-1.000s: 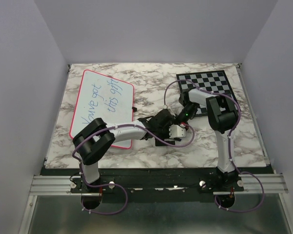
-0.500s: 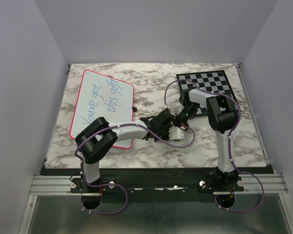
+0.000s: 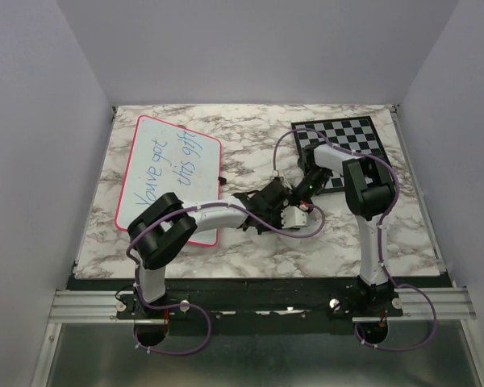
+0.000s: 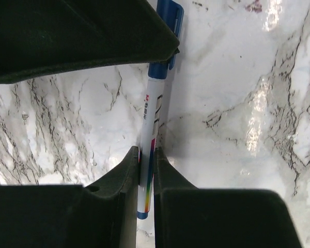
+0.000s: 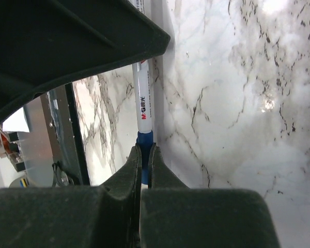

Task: Write a sentence on the whiteboard
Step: Insert the whiteboard marker without the cap into the pen cap.

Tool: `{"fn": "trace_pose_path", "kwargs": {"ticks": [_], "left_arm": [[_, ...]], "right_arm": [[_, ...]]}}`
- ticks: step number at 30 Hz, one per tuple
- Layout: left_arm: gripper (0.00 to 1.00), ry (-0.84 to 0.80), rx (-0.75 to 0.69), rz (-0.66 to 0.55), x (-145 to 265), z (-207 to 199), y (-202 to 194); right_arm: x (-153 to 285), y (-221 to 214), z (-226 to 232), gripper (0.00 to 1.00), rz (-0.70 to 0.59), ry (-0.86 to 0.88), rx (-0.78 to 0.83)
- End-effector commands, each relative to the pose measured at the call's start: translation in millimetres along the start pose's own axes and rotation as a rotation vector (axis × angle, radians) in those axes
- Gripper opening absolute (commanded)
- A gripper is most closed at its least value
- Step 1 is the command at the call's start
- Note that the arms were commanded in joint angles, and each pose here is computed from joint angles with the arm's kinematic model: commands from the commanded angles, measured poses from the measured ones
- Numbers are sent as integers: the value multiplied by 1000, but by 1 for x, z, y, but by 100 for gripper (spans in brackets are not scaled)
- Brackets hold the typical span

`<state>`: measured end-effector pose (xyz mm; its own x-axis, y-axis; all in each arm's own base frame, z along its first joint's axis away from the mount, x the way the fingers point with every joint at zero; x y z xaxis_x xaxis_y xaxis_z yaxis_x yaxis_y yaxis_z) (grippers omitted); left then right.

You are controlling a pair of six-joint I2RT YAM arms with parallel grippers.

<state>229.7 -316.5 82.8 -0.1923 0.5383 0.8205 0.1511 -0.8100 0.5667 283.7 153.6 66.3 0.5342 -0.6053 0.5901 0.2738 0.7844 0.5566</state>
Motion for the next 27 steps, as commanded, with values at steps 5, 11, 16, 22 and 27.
{"fn": "trace_pose_path", "kwargs": {"ticks": [5, 11, 16, 22, 27], "left_arm": [[9, -82, 53, -321, -18, 0, 80], [9, -111, 83, -370, -28, -4, 91], [10, -117, 95, -372, -33, -9, 95], [46, -5, 118, -309, -18, -4, 61], [81, 104, 146, -280, -1, 1, 37]], "right_arm": [[-1, 20, 16, 1, -100, 59, -49], [0, 24, 16, 1, -117, 51, -35], [1, 24, 17, 1, -112, 45, -32], [1, 9, 14, 2, -44, -3, -49], [0, 1, 10, 3, 2, -47, -53]]}}
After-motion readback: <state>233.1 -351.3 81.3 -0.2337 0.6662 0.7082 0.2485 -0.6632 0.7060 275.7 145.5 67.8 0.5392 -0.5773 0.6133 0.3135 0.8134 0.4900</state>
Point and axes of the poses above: each gripper's point midway between its finger pads, its own x axis back along the fingers, its own z axis along the line the jaws close on, y = z × x, the point moved 7 cm from there along x, back along the fingers, and after that the axes turned 14 degrees about x, right-handed, at the moved point
